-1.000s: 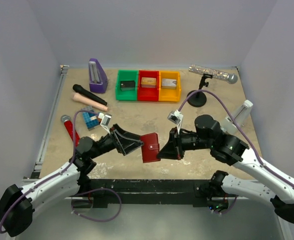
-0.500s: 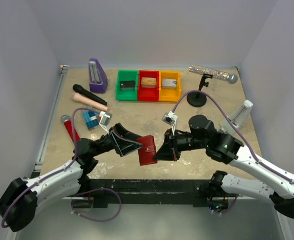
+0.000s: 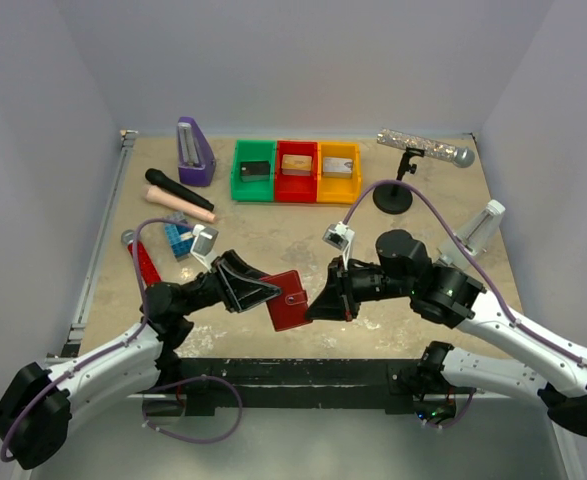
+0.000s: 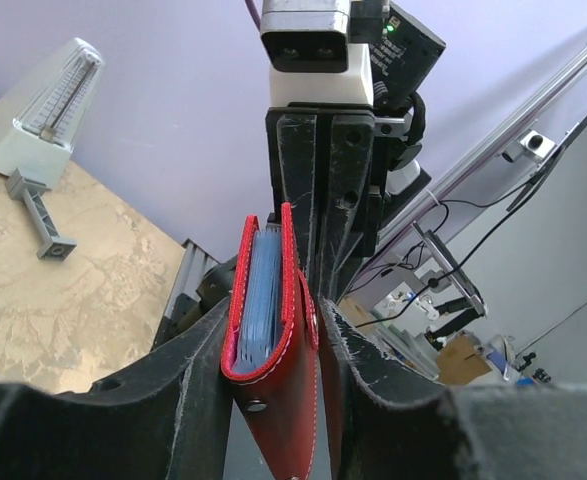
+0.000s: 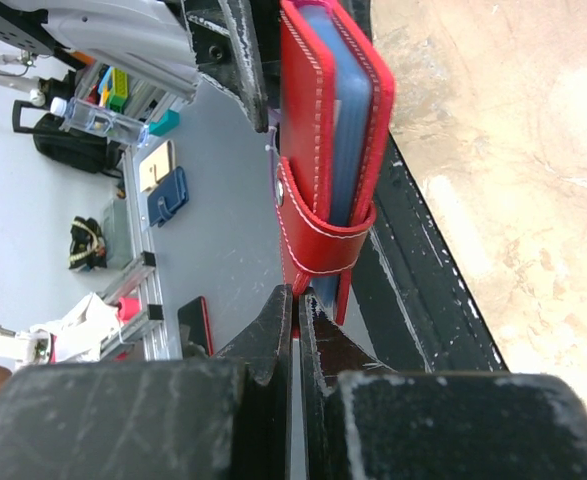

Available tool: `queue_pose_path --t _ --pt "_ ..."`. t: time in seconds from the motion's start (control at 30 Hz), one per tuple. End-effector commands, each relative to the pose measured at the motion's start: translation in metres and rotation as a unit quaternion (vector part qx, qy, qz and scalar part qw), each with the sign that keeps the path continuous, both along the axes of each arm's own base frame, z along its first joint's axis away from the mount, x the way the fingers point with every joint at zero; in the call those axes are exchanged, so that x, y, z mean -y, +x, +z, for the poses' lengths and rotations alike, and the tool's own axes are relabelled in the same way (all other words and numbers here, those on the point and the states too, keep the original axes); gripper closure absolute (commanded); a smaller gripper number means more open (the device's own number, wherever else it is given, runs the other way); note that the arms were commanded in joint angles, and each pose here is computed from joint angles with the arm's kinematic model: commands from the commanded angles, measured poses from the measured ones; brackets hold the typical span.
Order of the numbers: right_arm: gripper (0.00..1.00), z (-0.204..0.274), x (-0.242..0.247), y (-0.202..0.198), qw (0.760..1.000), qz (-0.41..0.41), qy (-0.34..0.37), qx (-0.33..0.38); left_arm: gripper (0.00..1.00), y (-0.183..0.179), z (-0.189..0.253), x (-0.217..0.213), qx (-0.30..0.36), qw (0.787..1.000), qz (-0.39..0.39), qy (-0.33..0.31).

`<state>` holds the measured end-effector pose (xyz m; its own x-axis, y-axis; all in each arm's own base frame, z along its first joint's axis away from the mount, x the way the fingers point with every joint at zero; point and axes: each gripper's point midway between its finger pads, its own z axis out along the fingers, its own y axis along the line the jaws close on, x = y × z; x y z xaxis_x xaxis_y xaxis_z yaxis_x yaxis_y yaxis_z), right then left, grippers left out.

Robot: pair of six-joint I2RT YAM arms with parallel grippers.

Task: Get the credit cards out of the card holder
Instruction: Open the card holder.

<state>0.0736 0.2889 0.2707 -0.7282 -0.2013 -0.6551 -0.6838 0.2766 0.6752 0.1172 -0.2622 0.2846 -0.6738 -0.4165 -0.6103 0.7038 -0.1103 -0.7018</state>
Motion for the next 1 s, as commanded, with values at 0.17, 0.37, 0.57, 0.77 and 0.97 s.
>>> queue_pose_path --t 0.17,0.37,0.57,0.77,0.97 --pt "1.0 0.015 -0.006 0.01 0.999 -0.015 0.02 0.029 0.67 -0.007 0.007 -0.003 0.029 1.0 -0.004 -0.009" --pt "1.0 0.015 -0.004 0.012 0.999 -0.022 0.016 0.028 0.83 -0.007 0.002 -0.001 0.029 1.0 -0.006 0.004" --pt "0.67 0.019 0.0 0.011 0.999 -0.029 0.026 0.032 1.0 -0.008 0.003 -0.001 0.033 0.999 -0.01 0.008" --pt "0.33 0.031 0.011 0.012 0.997 -0.051 0.025 0.048 1.0 0.0 -0.004 0.001 0.014 0.999 0.006 0.032" --pt "0.3 0.039 0.033 0.02 0.992 -0.095 -0.001 0.078 1.0 0.024 -0.028 0.003 -0.036 0.992 0.06 0.106"
